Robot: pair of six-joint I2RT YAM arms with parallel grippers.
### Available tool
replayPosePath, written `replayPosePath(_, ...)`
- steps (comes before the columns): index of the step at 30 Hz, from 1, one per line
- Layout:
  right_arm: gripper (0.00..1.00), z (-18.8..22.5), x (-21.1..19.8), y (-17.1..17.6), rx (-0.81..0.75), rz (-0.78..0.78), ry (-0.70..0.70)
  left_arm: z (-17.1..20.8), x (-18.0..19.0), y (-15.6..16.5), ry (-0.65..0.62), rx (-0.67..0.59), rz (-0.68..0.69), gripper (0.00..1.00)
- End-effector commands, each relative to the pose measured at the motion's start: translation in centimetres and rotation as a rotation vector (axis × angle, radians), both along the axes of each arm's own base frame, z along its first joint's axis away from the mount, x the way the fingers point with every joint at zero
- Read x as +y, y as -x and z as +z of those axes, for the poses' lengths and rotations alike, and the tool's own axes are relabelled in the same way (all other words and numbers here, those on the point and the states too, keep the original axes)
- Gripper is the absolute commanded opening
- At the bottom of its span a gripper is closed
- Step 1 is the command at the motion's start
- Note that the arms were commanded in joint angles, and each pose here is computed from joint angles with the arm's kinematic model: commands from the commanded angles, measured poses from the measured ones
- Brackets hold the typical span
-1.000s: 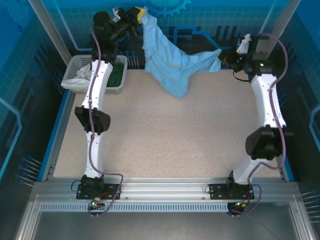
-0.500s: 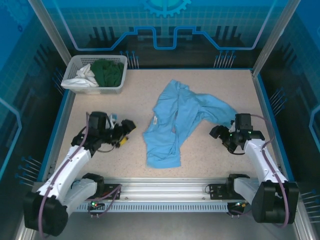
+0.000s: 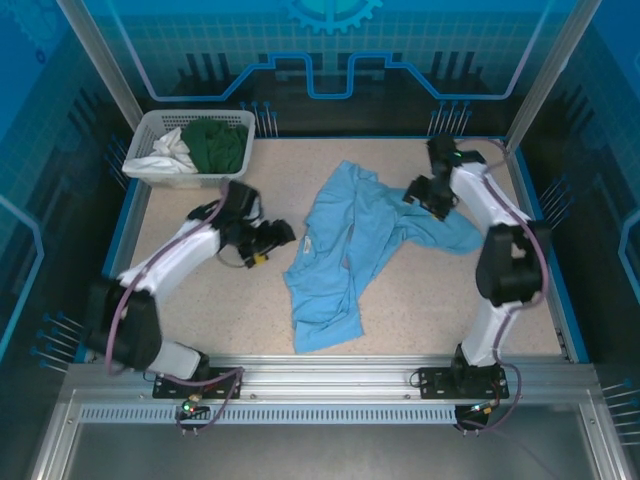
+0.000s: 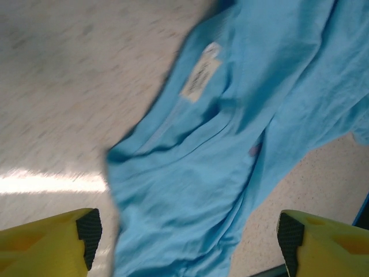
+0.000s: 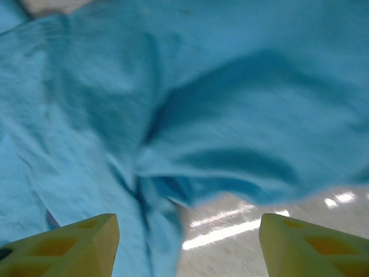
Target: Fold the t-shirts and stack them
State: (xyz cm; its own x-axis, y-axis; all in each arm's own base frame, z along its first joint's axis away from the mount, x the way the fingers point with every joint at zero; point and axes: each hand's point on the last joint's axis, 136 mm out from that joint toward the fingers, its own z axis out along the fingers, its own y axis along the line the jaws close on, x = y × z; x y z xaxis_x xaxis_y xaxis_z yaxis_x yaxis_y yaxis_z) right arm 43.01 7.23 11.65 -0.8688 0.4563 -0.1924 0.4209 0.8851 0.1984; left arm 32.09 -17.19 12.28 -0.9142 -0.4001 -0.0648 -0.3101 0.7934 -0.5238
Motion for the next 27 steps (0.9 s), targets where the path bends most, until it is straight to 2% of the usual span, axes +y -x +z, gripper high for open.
replayPosePath(1,0.66,-1.1,3.9,0.2,0.116,0.141,0.070,-1.2,-1.8,-2.9,-0.087,0.025,-0.068,0.74)
replayPosePath(2,0.66,-1.1,5.1,-0.9,0.104,0.161,0.081,-1.4,-2.5,-4.4,-0.087,0.027,-0.067,0.68)
replayPosePath(4,0.66,-1.1,7.2,-2.7,0.070,0.197,0.110,-2.1,-3.6,-7.3,-0.092,0.036,-0.062,0.64)
replayPosePath(8,0.59,-2.8,10.6,-5.7,0.055,0.218,0.120,-3.1,-6.3,-11.9,-0.106,0.016,-0.064,0.60)
replayPosePath(11,0.56,-4.4,11.7,-7.3,0.031,0.201,0.138,-4.6,-8.3,-13.8,-0.096,0.011,-0.073,0.59)
replayPosePath(13,0.50,-5.5,12.2,-7.9,0.017,0.199,0.132,-5.8,-9.1,-14.6,-0.106,0.009,-0.092,0.56)
replayPosePath(16,0.47,-7.2,11.3,-8.2,0.035,0.172,0.184,-8.2,-9.1,-15.1,-0.189,0.047,-0.120,0.54)
replayPosePath(19,0.41,-8.5,11.3,-8.5,0.050,0.186,0.160,-10.5,-8.4,-15.1,-0.286,0.083,-0.126,0.52)
replayPosePath(24,0.19,-8.2,11.7,-8.9,0.030,0.226,0.134,-13.2,-7.0,-14.9,-0.384,0.116,-0.123,0.46)
replayPosePath(27,0.12,-7.5,11.6,-8.6,0.034,0.234,0.128,-13.9,-6.0,-14.9,-0.417,0.128,-0.089,0.45)
